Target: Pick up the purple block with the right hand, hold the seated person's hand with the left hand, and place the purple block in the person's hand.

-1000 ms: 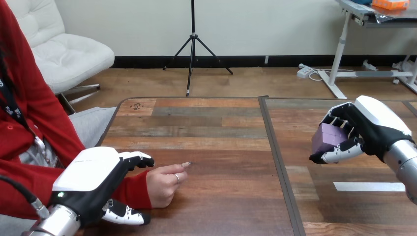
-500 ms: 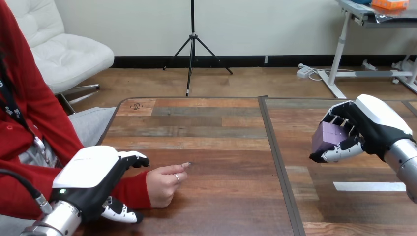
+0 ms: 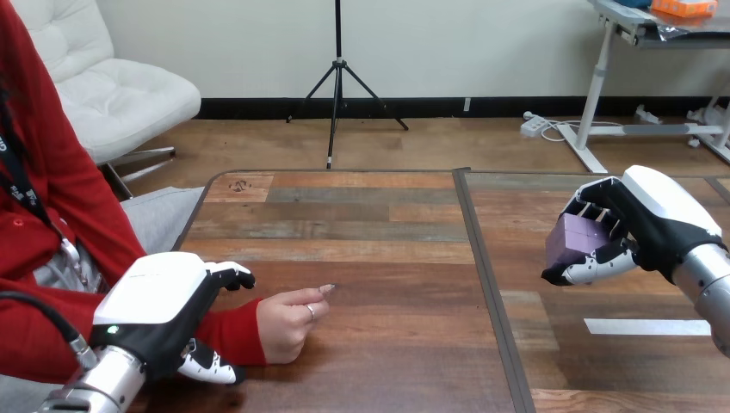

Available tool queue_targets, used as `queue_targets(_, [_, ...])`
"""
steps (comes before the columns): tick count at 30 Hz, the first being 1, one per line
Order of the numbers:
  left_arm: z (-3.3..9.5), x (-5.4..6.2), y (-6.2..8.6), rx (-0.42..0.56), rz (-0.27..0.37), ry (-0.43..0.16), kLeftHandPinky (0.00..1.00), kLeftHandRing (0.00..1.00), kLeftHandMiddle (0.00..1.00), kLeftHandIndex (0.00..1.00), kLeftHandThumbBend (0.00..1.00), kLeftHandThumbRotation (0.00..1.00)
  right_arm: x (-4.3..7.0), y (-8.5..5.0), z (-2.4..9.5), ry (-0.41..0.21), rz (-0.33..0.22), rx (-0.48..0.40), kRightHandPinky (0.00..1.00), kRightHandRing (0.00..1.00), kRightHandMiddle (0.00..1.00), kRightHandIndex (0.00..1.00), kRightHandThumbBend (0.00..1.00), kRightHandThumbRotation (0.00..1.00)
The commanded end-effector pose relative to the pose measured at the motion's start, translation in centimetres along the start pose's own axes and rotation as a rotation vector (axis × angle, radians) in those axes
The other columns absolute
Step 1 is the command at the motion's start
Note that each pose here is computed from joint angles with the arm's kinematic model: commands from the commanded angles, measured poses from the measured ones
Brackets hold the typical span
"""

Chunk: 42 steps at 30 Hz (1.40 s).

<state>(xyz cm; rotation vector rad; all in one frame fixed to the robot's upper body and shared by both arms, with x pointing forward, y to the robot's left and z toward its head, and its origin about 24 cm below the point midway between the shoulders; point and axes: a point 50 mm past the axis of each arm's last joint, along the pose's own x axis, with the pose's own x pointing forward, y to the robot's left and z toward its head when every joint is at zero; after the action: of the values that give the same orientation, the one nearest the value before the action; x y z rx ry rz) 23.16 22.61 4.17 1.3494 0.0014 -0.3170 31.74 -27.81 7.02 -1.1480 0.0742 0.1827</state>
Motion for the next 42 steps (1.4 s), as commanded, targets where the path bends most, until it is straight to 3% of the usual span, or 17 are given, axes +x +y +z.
queue_targets(1, [0.3, 1.4, 2.1, 0.064, 0.068, -0.02, 0.7, 0.75, 0.77, 0.75, 0.93, 0.04, 0.2, -2.7, 1.1, -0.057, -0.096, -0.015, 0.41, 0.45, 0.5, 0.51, 0.69, 0.0])
queue_targets(15, [0.4, 2.1, 2.1, 0.119, 0.018, -0.007, 0.73, 0.76, 0.77, 0.76, 0.92, 0.08, 0.2, -2.8, 1.1, -0.054, -0.093, -0.018, 0.42, 0.45, 0.5, 0.51, 0.69, 0.0])
queue_targets(28, [0.7, 2.9, 2.2, 0.167, -0.068, -0.006, 0.75, 0.78, 0.78, 0.77, 0.88, 0.21, 0.2, -3.0, 1.2, -0.058, -0.097, -0.009, 0.42, 0.45, 0.5, 0.51, 0.68, 0.0])
queue_targets(42, [1.2, 3.7, 2.1, 0.214, -0.163, -0.04, 0.76, 0.78, 0.79, 0.77, 0.89, 0.22, 0.1, -3.3, 1.5, -0.061, -0.106, -0.018, 0.39, 0.42, 0.48, 0.51, 0.69, 0.0])
